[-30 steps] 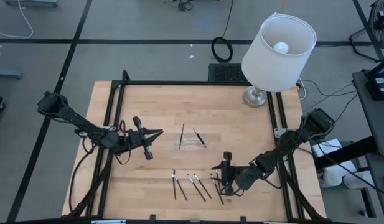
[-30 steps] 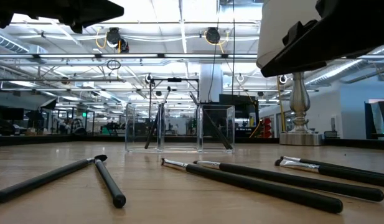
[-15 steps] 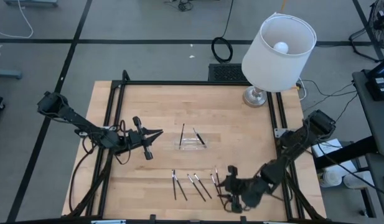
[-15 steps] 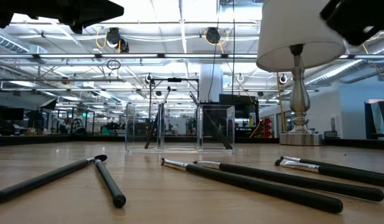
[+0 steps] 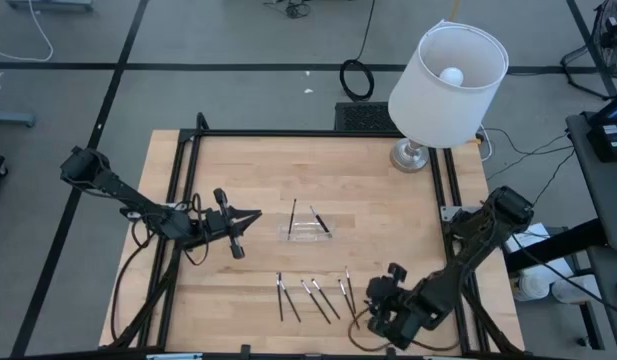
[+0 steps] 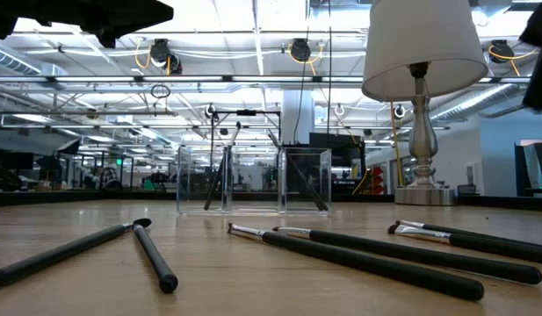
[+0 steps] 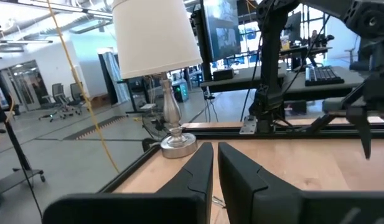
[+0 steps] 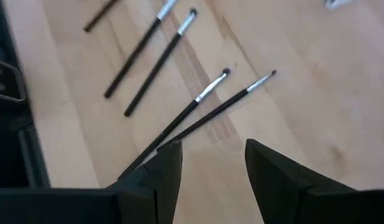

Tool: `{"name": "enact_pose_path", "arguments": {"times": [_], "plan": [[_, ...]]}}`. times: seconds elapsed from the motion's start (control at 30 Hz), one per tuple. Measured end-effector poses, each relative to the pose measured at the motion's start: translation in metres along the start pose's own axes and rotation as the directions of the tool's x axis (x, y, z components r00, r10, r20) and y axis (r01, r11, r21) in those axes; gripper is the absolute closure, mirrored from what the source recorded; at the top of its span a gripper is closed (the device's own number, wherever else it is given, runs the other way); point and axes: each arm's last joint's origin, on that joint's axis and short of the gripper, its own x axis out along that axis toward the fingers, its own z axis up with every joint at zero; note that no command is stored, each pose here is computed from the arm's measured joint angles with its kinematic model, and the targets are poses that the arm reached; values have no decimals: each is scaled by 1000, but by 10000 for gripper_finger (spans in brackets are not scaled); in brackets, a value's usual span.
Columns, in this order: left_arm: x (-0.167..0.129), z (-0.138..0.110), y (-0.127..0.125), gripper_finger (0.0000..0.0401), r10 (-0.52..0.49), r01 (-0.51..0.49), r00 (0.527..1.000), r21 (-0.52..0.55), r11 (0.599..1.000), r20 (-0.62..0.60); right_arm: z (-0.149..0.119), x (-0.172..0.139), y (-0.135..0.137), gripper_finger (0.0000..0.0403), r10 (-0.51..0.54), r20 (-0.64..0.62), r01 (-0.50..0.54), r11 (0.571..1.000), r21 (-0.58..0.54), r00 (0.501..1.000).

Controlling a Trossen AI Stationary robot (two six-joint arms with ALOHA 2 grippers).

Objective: Put items in baskets/containers
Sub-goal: Put the eyeshadow brush in the transparent organizer

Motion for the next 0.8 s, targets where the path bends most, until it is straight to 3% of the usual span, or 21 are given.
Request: {"name": "enact_pose_path", "arguments": {"times": [0.37, 0.8], "plan": [[0, 0, 0, 366, 1, -1, 1000, -5, 1000, 3, 23, 51, -9, 228, -41, -121, 39, 999, -24, 992], [0, 0, 0, 366, -2, 2, 1000, -52, 999, 1, 39, 64, -17, 224, -57, -110, 60, 998, 25, 992]]}}
